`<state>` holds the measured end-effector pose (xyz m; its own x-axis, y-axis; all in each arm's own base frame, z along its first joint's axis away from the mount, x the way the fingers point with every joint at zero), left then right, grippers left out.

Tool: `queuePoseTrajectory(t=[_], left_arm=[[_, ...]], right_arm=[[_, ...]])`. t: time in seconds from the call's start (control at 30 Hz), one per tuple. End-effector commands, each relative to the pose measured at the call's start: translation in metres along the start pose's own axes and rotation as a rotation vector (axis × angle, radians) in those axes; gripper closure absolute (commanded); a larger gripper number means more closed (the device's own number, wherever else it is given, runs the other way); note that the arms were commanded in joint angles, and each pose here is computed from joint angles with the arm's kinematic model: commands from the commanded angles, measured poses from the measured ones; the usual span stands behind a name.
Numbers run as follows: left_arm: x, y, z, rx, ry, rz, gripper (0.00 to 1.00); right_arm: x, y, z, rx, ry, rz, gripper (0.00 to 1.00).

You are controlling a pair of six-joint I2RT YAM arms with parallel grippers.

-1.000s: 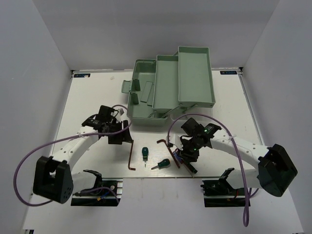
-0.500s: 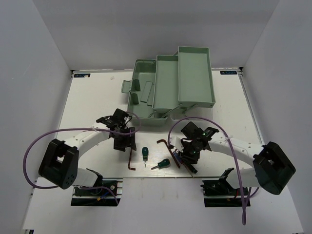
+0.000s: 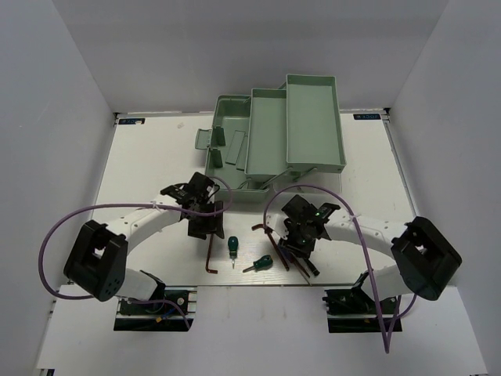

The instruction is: Sort the tools into containers

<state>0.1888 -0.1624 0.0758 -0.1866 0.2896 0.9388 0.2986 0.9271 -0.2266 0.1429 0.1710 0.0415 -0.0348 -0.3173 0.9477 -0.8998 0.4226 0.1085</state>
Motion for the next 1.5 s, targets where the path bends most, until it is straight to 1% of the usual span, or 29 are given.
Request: queuePoseTrajectory(t=[0.0, 0.07, 0.13, 0.17, 0.2, 0.23, 0.27, 0.43, 0.53, 0.57, 0.63, 0.67, 0.73, 0.77, 0.8, 0.9, 0.93, 0.97, 1.0, 1.07, 1.1, 1.17, 1.2, 1.27, 1.3, 1.33, 1.37, 1.4, 1.47], left_arm=[[0.018, -0.011, -0.027, -0.032, -0.133, 0.022, 0.3], [0.025, -0.018, -0.033, -0.059, -0.17, 0.047, 0.3], [0.029, -0.02, -0.037, -0.061, -0.189, 0.052, 0.3], [0.029, -0.019, -0.037, -0.061, -0.192, 0.044, 0.3], [0.029, -0.018, -0.037, -0.061, -0.192, 0.043, 0.3], [0.031, -0.019, -0.038, -0.062, -0.2, 0.046, 0.3], [0.031, -0.019, -0.038, -0.062, -0.2, 0.046, 0.3], [0.034, -0.022, -0.042, -0.067, -0.225, 0.063, 0.3], [0.039, -0.023, -0.043, -0.079, -0.246, 0.068, 0.3], [0.043, -0.024, -0.044, -0.081, -0.259, 0.072, 0.3], [0.046, -0.025, -0.046, -0.084, -0.28, 0.078, 0.3], [0.049, -0.025, -0.047, -0.095, -0.292, 0.08, 0.3], [0.052, -0.027, -0.05, -0.098, -0.315, 0.086, 0.3], [0.051, -0.028, -0.049, -0.111, -0.315, 0.097, 0.3], [0.053, -0.032, -0.048, -0.123, -0.317, 0.118, 0.3], [0.057, -0.037, -0.053, -0.142, -0.351, 0.142, 0.31], [0.057, -0.039, -0.054, -0.145, -0.357, 0.153, 0.31], [0.06, -0.039, -0.055, -0.146, -0.365, 0.155, 0.31], [0.06, -0.039, -0.055, -0.146, -0.366, 0.155, 0.34], [0.062, -0.037, -0.056, -0.144, -0.381, 0.141, 0.38], [0.062, -0.037, -0.056, -0.144, -0.381, 0.141, 0.43], [0.07, -0.036, -0.058, -0.135, -0.418, 0.128, 0.47], [0.073, -0.035, -0.059, -0.134, -0.431, 0.122, 0.48], [0.079, -0.032, -0.055, -0.108, -0.442, 0.104, 0.52], [0.082, -0.031, -0.055, -0.108, -0.458, 0.099, 0.52], [0.082, -0.027, -0.051, -0.092, -0.458, 0.083, 0.53], [0.09, -0.029, -0.052, -0.082, -0.487, 0.095, 0.53], [0.091, -0.027, -0.05, -0.08, -0.496, 0.087, 0.53], [0.095, -0.026, -0.046, -0.056, -0.507, 0.086, 0.54]], right_arm=[[-0.008, -0.017, 0.003, -0.038, 0.035, 0.108, 0.59], [-0.009, -0.016, 0.005, -0.047, 0.045, 0.11, 0.67], [-0.009, -0.014, 0.006, -0.061, 0.05, 0.095, 0.77], [-0.009, -0.011, 0.007, -0.062, 0.051, 0.082, 0.88], [-0.007, -0.011, 0.005, -0.067, 0.045, 0.078, 0.93], [-0.006, -0.008, 0.005, -0.071, 0.05, 0.054, 0.98], [-0.005, -0.007, 0.004, -0.069, 0.045, 0.046, 1.0], [0.009, 0.0, -0.011, -0.048, 0.014, -0.016, 1.0], [0.029, 0.002, -0.031, -0.024, -0.053, -0.037, 1.0], [0.043, 0.001, -0.049, -0.005, -0.106, -0.032, 1.0], [0.058, -0.002, -0.062, 0.007, -0.167, -0.015, 1.0], [0.076, -0.004, -0.081, 0.026, -0.222, -0.004, 1.0], [0.087, -0.003, -0.088, 0.022, -0.232, -0.014, 1.0], [0.105, 0.0, -0.109, 0.031, -0.297, -0.038, 1.0], [0.107, 0.005, -0.111, 0.028, -0.291, -0.065, 1.0], [0.131, 0.018, -0.144, 0.045, -0.418, -0.15, 1.0], [0.13, 0.023, -0.152, 0.047, -0.425, -0.197, 1.0], [0.146, 0.024, -0.172, 0.064, -0.486, -0.208, 1.0], [0.14, 0.029, -0.186, 0.034, -0.489, -0.276, 1.0], [0.163, 0.029, -0.218, 0.044, -0.587, -0.295, 1.0], [0.154, 0.03, -0.231, -0.021, -0.587, -0.352, 1.0], [0.177, 0.03, -0.263, -0.002, -0.688, -0.369, 1.0], [0.173, 0.029, -0.275, -0.063, -0.691, -0.414, 1.0], [0.178, 0.024, -0.306, -0.093, -0.729, -0.435, 1.0], [0.18, 0.022, -0.314, -0.126, -0.739, -0.44, 1.0], [0.187, 0.015, -0.327, -0.13, -0.777, -0.411, 1.0], [0.184, 0.005, -0.34, -0.136, -0.792, -0.385, 1.0], [0.181, 0.0, -0.344, -0.145, -0.797, -0.363, 1.0], [0.169, -0.023, -0.358, -0.184, -0.834, -0.259, 1.0]])
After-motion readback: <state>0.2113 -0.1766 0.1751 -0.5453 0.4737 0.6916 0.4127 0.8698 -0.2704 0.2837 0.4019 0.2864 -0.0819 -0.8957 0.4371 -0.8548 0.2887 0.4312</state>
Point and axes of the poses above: each gripper's point midway between its finger pads, its own x axis back along the fingers, its own y axis along the line the jaws close on, z = x × y, the point moved 3 cm from there along x, back along the fingers, and after that the axes turned 13 degrees about -x, right-handed, at the moved point
